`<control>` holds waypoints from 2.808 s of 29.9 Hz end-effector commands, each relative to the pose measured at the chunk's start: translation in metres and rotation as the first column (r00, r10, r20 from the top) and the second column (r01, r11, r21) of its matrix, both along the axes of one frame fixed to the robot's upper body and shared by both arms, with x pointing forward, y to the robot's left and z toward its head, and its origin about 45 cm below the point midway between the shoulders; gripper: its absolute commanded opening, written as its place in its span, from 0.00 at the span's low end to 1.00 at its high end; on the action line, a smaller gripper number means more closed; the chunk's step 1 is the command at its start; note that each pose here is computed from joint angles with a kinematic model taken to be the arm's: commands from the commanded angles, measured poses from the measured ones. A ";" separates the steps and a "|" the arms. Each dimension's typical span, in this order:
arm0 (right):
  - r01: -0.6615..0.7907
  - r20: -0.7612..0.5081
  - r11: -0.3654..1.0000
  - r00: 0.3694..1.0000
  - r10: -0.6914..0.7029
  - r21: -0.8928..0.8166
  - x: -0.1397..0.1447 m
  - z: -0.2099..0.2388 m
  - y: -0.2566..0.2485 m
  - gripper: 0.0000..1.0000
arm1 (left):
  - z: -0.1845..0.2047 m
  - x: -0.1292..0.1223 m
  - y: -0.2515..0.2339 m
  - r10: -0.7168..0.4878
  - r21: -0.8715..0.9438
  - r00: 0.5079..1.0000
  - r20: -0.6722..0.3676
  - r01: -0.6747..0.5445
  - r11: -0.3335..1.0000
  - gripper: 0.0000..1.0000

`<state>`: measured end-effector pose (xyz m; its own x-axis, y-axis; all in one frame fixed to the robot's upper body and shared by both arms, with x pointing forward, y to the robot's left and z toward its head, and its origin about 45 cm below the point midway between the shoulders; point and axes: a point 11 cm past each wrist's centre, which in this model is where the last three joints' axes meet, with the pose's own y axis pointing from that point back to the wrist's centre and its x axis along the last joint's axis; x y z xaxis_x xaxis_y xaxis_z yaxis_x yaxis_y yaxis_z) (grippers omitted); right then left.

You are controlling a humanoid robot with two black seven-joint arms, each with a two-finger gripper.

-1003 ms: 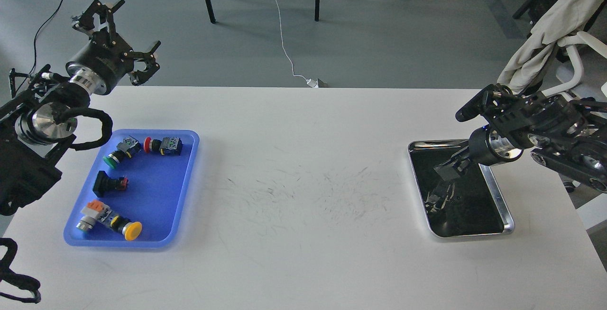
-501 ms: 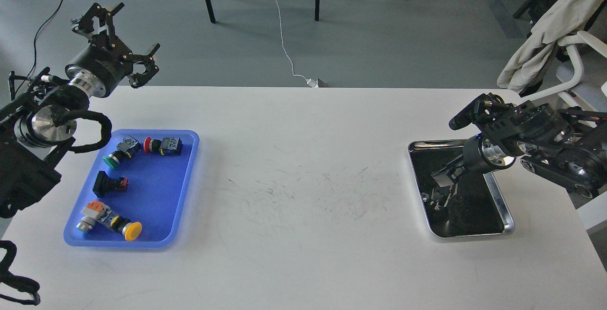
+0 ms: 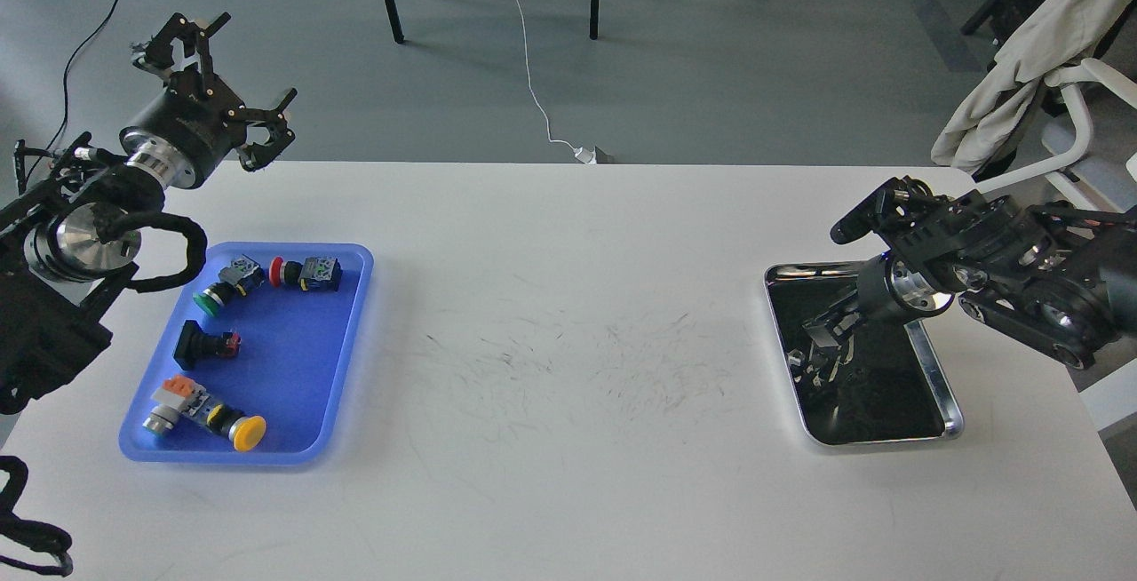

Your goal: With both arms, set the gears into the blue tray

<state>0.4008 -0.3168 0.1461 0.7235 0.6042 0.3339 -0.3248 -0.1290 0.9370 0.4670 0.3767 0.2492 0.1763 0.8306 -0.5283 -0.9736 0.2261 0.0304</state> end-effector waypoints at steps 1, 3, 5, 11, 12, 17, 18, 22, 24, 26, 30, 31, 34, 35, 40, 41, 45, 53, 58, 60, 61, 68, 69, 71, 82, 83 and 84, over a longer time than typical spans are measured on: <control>-0.003 -0.002 1.000 1.000 0.003 0.000 0.000 -0.001 0.002 0.66 | 0.000 0.000 0.000 -0.001 0.001 1.000 0.000 0.001 1.000 0.99; 0.002 0.000 1.000 1.000 -0.002 -0.003 0.001 -0.001 0.000 0.65 | 0.000 0.000 0.000 -0.001 0.001 1.000 0.000 0.001 1.000 0.99; 0.004 0.001 1.000 1.000 -0.004 -0.005 0.001 -0.001 -0.001 0.65 | -0.001 -0.001 0.001 -0.002 0.000 1.000 0.000 0.002 1.000 0.99; 0.010 0.004 1.000 1.000 -0.010 -0.010 0.001 0.000 -0.005 0.65 | 0.001 0.000 0.000 -0.005 -0.002 1.000 0.004 0.005 1.000 0.99; 0.011 0.005 1.000 1.000 -0.011 -0.010 0.002 0.001 -0.005 0.65 | 0.000 -0.001 0.000 -0.004 -0.001 1.000 0.001 0.004 1.000 0.99; 0.023 0.004 1.000 1.000 -0.023 -0.017 0.002 -0.001 -0.010 0.61 | 0.000 -0.001 0.000 -0.006 -0.001 1.000 0.002 0.006 1.000 0.99; 0.024 0.003 1.000 1.000 -0.024 -0.017 0.001 -0.002 -0.010 0.61 | 0.000 -0.001 0.001 -0.003 0.000 1.000 0.002 0.003 1.000 0.99; 0.025 0.000 1.000 1.000 -0.025 -0.017 0.000 -0.003 -0.010 0.51 | 0.001 -0.001 0.003 -0.002 0.003 1.000 0.003 0.002 1.000 0.99; 0.025 -0.003 1.000 1.000 -0.025 -0.017 -0.001 -0.004 -0.011 0.50 | 0.001 -0.001 0.004 -0.001 0.004 1.000 0.003 0.000 1.000 0.99; 0.023 -0.003 1.000 1.000 -0.023 -0.015 -0.001 -0.004 -0.009 0.47 | 0.001 -0.001 0.004 -0.001 0.004 1.000 0.003 0.000 1.000 0.99; 0.022 -0.003 1.000 1.000 -0.022 -0.014 -0.001 -0.005 -0.008 0.41 | 0.001 -0.001 0.004 -0.001 0.004 1.000 0.003 0.000 1.000 0.99; 0.022 -0.003 1.000 1.000 -0.022 -0.014 -0.001 -0.005 -0.008 0.41 | 0.001 -0.001 0.003 -0.002 0.003 1.000 0.003 0.002 1.000 0.99; 0.023 -0.004 1.000 1.000 -0.023 -0.016 -0.001 -0.005 -0.009 0.34 | 0.000 -0.001 0.003 -0.001 0.003 1.000 0.002 0.001 1.000 0.99; 0.022 -0.002 1.000 1.000 -0.022 -0.016 0.000 -0.004 -0.009 0.33 | 0.000 -0.001 0.003 -0.001 0.003 1.000 0.002 0.001 1.000 0.99; 0.021 -0.002 1.000 1.000 -0.021 -0.017 0.000 -0.004 -0.009 0.23 | 0.000 -0.001 0.003 0.000 0.004 1.000 0.001 0.000 1.000 0.99; 0.021 0.000 1.000 1.000 -0.021 -0.017 0.000 -0.003 -0.009 0.23 | 0.001 -0.001 0.003 -0.002 0.003 1.000 0.003 0.002 1.000 0.99; 0.018 0.003 1.000 1.000 -0.017 -0.016 0.001 -0.002 -0.008 0.15 | 0.000 -0.001 0.003 -0.002 0.005 1.000 0.001 0.002 1.000 0.99; 0.014 0.016 1.000 1.000 -0.014 -0.012 0.006 0.004 -0.005 0.05 | 0.000 -0.001 0.003 -0.002 0.006 1.000 0.001 0.002 1.000 0.99; -0.007 0.070 1.000 0.997 0.007 0.002 0.023 0.029 0.007 0.02 | 0.001 -0.001 0.003 0.000 0.004 1.000 0.002 0.000 1.000 0.99; -0.029 0.096 0.999 0.995 0.027 0.020 0.031 0.042 0.021 0.01 | 0.001 -0.001 0.004 0.000 0.005 1.000 0.001 0.000 1.000 0.99; -0.052 0.109 0.998 0.993 0.049 0.026 0.035 0.047 0.032 0.01 | 0.001 -0.001 0.004 0.000 0.005 1.000 0.001 0.000 1.000 0.99; -0.190 0.161 0.977 0.972 0.173 0.095 0.044 0.078 0.101 0.01 | 0.006 -0.003 0.014 0.013 0.021 1.000 0.008 -0.013 1.000 0.99; -0.201 0.165 0.973 0.969 0.182 0.109 0.044 0.080 0.109 0.01 | 0.007 -0.003 0.016 0.015 0.023 1.000 0.009 -0.015 1.000 0.99; -0.223 0.177 0.965 0.964 0.198 0.134 0.044 0.084 0.126 0.01 | 0.009 -0.004 0.020 0.020 0.029 1.000 0.012 -0.020 0.999 0.99; -0.375 0.211 0.906 0.919 0.334 0.197 0.031 0.100 0.207 0.01 | 0.018 -0.006 0.033 0.034 0.050 0.999 0.024 -0.035 0.998 0.99; -0.387 0.210 0.900 0.914 0.346 0.200 0.028 0.099 0.213 0.01 | 0.018 -0.006 0.033 0.033 0.050 0.999 0.024 -0.034 0.998 0.99; -0.400 0.208 0.894 0.910 0.360 0.203 0.025 0.098 0.220 0.01 | 0.019 -0.006 0.034 0.034 0.051 0.999 0.026 -0.035 0.998 0.99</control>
